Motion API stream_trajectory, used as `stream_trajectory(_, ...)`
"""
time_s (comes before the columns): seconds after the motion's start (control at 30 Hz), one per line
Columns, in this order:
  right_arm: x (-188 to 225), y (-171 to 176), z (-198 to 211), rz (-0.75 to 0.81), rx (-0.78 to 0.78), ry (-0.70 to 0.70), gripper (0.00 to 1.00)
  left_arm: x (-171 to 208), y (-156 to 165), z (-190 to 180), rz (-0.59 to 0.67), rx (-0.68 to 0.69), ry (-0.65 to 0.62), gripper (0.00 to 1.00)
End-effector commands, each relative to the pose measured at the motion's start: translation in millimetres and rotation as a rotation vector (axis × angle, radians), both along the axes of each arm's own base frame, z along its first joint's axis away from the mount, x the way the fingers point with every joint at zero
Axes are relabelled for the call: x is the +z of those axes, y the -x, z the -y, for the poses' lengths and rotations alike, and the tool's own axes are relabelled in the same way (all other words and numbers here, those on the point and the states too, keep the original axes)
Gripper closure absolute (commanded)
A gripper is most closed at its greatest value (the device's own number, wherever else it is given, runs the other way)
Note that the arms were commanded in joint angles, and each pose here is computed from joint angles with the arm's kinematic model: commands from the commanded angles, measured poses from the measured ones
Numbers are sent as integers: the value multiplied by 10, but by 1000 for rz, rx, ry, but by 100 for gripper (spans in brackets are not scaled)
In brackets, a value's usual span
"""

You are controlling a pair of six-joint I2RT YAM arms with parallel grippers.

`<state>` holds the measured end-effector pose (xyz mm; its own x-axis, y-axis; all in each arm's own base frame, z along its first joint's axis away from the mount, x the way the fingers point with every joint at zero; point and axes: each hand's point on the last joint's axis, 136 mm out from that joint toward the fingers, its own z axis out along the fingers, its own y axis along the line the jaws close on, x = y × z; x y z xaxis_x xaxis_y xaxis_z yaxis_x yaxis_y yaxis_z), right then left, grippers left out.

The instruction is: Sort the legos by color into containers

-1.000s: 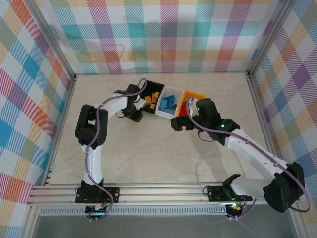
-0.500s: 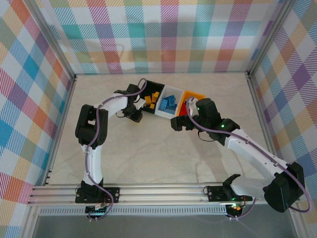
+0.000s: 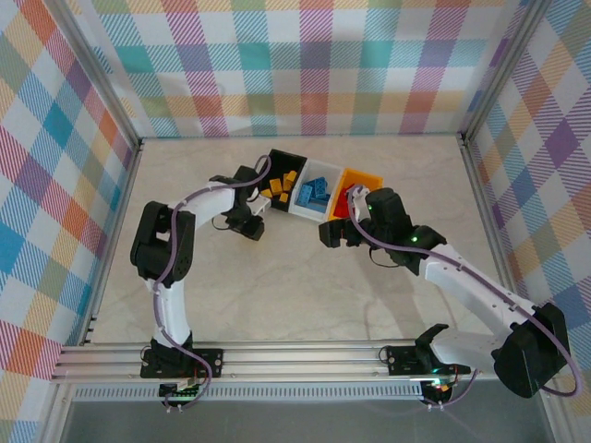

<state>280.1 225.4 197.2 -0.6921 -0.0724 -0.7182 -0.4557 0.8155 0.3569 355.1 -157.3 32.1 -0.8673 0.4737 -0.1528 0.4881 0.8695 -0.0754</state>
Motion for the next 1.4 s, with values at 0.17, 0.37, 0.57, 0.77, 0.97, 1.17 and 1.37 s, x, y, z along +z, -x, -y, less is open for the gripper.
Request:
stream_trajectory(0.17,-59,2,60,-24,-72,-52,0,271,364,129,-15,18,86,79)
stream_trajectory(0.37,-144,-3,83,-48,-102,-58,0,436,520,140,1,63,151,79)
stream_trajectory(0.57,-218,-17,49,-80,-109,-71,0,669,636,178,35,111,236,79)
stream_trajectory(0.77,-257,-41,-8,-103,-103,-81,0,929,679,210,82,159,311,78)
stream_trajectory(0.97,-297,-27,-47,-121,-85,-86,0,1169,672,246,126,193,371,78)
stream_trajectory(1.17,-319,21,2,-116,-85,-72,0,1422,589,287,176,212,415,78)
stream_trajectory(1.37,-331,62,62,-105,-88,-53,0,1698,414,369,227,230,462,78)
